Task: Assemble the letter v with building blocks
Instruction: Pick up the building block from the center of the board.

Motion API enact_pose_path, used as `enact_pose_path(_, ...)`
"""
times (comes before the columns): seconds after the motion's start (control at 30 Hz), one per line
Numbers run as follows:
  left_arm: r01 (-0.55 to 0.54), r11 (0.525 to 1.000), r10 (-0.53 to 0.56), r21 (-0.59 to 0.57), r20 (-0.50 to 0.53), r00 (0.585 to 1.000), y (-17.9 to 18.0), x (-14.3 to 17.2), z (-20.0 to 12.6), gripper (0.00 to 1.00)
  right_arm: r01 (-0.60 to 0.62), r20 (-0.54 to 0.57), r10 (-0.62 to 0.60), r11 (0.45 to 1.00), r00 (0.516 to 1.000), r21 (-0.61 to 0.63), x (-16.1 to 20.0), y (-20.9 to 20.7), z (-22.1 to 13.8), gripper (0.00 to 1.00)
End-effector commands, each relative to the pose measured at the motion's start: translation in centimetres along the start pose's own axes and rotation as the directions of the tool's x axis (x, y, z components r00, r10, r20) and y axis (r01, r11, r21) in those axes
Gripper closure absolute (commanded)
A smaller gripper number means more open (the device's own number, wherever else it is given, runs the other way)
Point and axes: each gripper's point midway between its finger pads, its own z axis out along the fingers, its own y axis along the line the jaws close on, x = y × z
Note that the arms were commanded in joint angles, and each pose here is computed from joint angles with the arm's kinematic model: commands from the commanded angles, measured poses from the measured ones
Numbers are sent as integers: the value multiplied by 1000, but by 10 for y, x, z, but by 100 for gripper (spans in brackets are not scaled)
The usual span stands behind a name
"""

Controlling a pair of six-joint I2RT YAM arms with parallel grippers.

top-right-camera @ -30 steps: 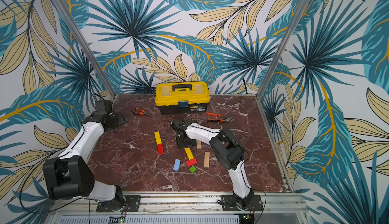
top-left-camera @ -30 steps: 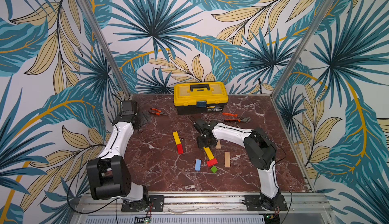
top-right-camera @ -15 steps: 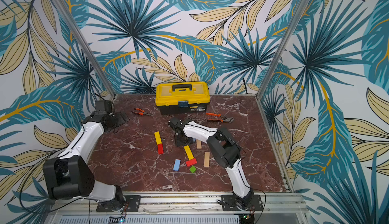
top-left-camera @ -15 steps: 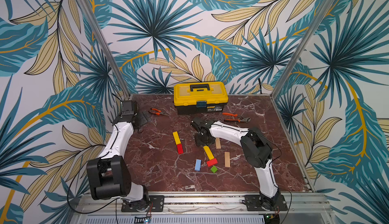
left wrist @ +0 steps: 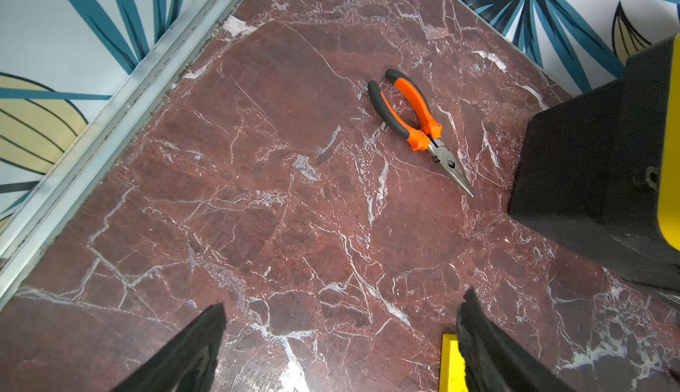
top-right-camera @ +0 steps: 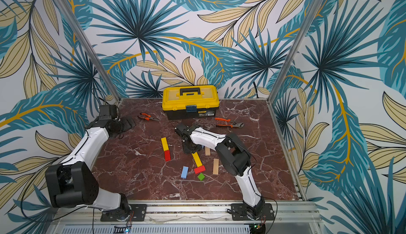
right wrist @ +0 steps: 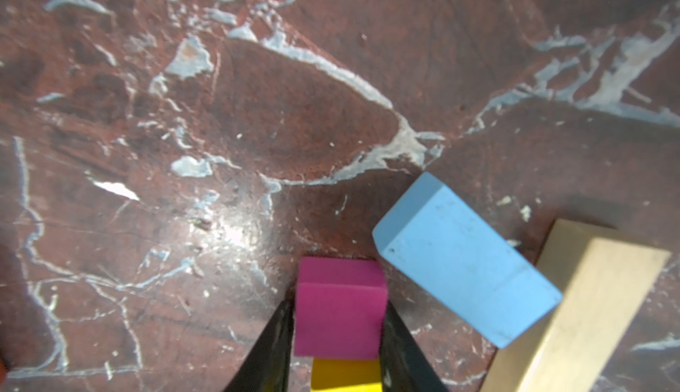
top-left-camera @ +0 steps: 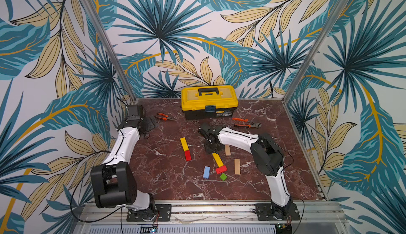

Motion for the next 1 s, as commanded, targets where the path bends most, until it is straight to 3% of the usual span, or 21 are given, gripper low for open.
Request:
enact_pose_path(0.0, -15, 999, 15, 35, -1, 1000, -3, -3, 3, 1, 31, -29, -29, 998, 999, 58, 9, -7, 8, 66)
enact_pose_path(0.37, -59, 991, 59, 117, 5, 998, -24, -4, -3, 1, 140, 45, -142, 989, 989, 44, 6, 24, -25, 75)
enact_pose_path(0.97, -85, 985, 79, 151, 42, 996, -33, -6, -17, 1, 205, 18, -205, 972, 979, -115, 50, 101, -53, 76)
